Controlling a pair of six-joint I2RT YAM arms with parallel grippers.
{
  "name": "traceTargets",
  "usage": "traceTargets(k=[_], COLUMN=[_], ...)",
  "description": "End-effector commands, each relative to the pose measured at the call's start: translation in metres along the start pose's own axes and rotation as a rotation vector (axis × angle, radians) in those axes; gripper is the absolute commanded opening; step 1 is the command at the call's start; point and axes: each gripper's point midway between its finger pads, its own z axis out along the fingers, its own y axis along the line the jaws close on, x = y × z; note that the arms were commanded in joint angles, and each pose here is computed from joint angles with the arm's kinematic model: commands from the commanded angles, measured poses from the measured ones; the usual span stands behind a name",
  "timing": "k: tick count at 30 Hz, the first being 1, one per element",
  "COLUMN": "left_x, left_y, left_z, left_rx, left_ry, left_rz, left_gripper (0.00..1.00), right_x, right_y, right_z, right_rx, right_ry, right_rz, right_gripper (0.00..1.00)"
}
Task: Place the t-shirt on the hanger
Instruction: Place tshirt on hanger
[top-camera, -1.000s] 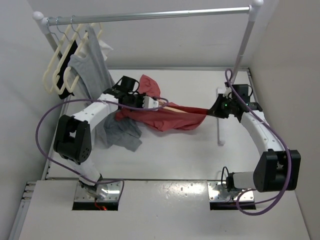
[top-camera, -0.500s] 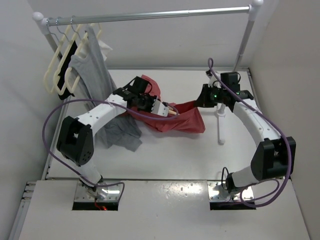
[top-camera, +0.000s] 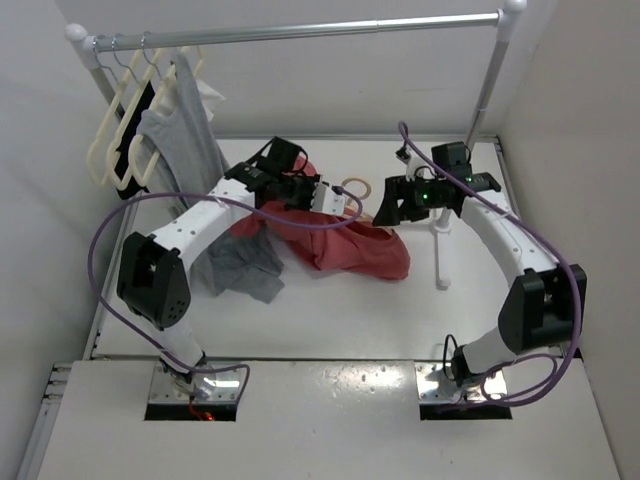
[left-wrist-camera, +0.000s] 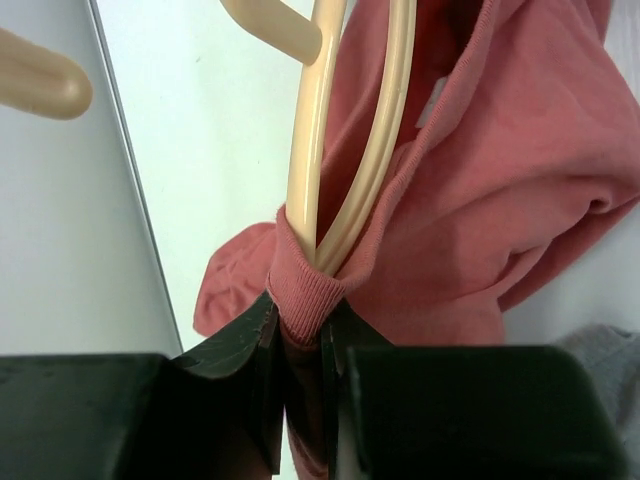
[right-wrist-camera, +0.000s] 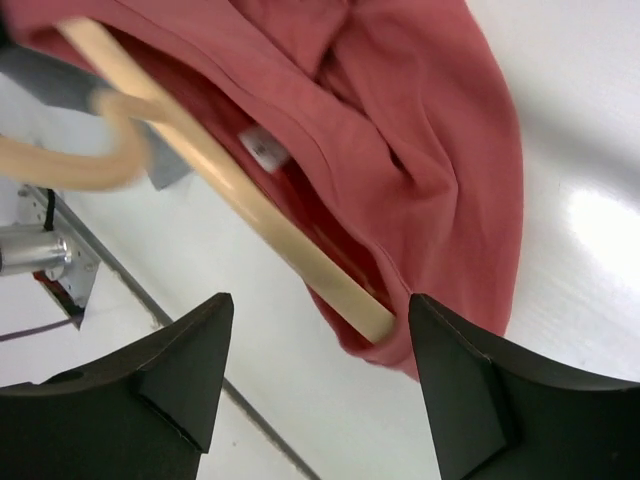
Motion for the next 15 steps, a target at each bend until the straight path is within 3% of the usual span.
traceTargets(k=[1,4,7,15], left_x=[-0.030,-0.041,-0.050,-0.068], left_y=[0.018,0.023,0.024,0.033], left_z=[0.001,0.002,0.000,-0.009], left_rx=[-0.032,-0.029,-0.024,-0.018], left_ry=[-0.108,-0.161,-0.201,-0.307], left_rz=[-0.014,-0.005,-0.007,-0.048], left_gripper=[0.00,0.00,0.00,0.00], right_x=[-0.041,-0.061,-0.057,-0.026], right_y=[0.032,0.047,0.045,0.032], right_z=[-0.024,-0.041,-0.039,-0.008], right_rx=[-0.084,-0.104,-0.101,-0.113], right_ry=[-0.115,-0.214,-0.228,-0.096], right_rz=[-0.164,-0.251,-0.280,-0.306], right_gripper=[0.71,0.71,0.72,0.77])
